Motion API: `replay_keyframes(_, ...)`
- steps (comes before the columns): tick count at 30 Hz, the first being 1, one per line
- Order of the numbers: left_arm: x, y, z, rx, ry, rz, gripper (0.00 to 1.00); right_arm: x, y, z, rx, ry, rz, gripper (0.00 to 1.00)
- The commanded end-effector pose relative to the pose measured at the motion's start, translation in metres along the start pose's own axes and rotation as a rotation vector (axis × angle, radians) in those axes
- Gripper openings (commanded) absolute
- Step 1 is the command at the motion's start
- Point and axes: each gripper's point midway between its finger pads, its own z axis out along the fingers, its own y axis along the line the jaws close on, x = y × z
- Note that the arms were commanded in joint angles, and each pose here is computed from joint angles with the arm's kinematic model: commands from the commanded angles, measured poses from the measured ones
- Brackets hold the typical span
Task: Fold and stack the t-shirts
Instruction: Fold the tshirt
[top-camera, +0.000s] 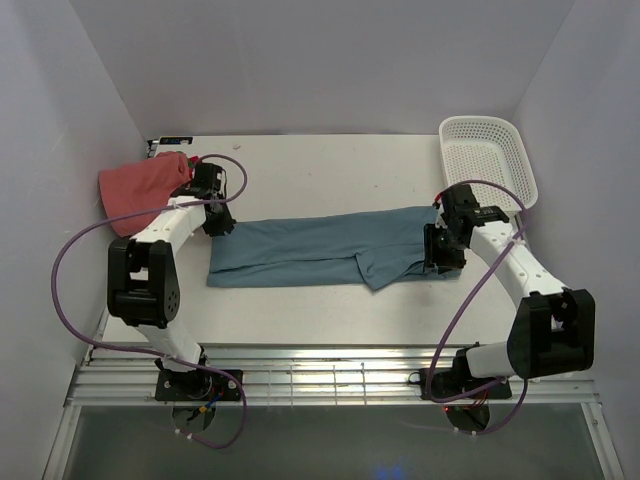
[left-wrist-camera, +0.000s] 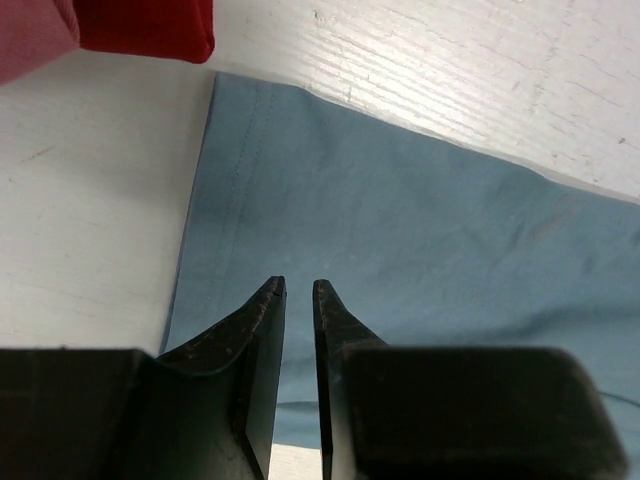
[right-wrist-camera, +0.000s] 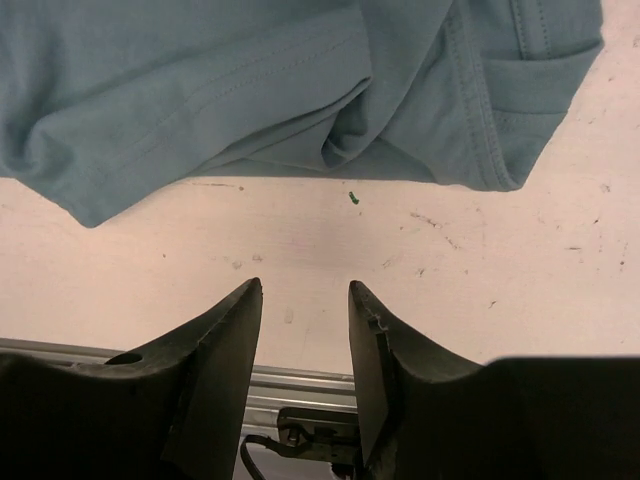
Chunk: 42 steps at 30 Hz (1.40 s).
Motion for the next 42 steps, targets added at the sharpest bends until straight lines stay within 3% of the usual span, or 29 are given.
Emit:
replay_keyframes(1,0.001,0.007,0.002,-0.049,0.041,0.034,0.29,-0.023,-0.005,-0.004,0.049,-0.048,-0.015,0.46)
replay_keyframes(9,0.035,0.012,0.029,-0.089,0.188,0.045,0.28,-0.057,-0.010,0.033,0.094,-0.045,0.004,0.43)
replay_keyframes(13,0.051,0.016,0.038,-0.119,0.247,0.034,0.27,-0.053,-0.007,0.068,0.074,0.045,0.019,0.20)
replay_keyframes(16,0.064,0.020,0.039,-0.151,0.279,0.029,0.25,-0.049,-0.001,0.089,0.041,0.106,0.033,0.08)
replay_keyframes(25,0.106,0.016,0.008,-0.191,0.318,-0.011,0.17,-0.056,0.002,0.131,0.034,0.202,0.043,0.08)
replay_keyframes(35,0.173,0.003,-0.053,-0.191,0.363,-0.020,0.16,-0.124,-0.007,0.150,0.140,0.164,0.040,0.08)
replay_keyframes(42,0.199,0.012,-0.086,-0.147,0.386,-0.013,0.15,-0.190,-0.004,0.156,0.166,0.055,0.041,0.08)
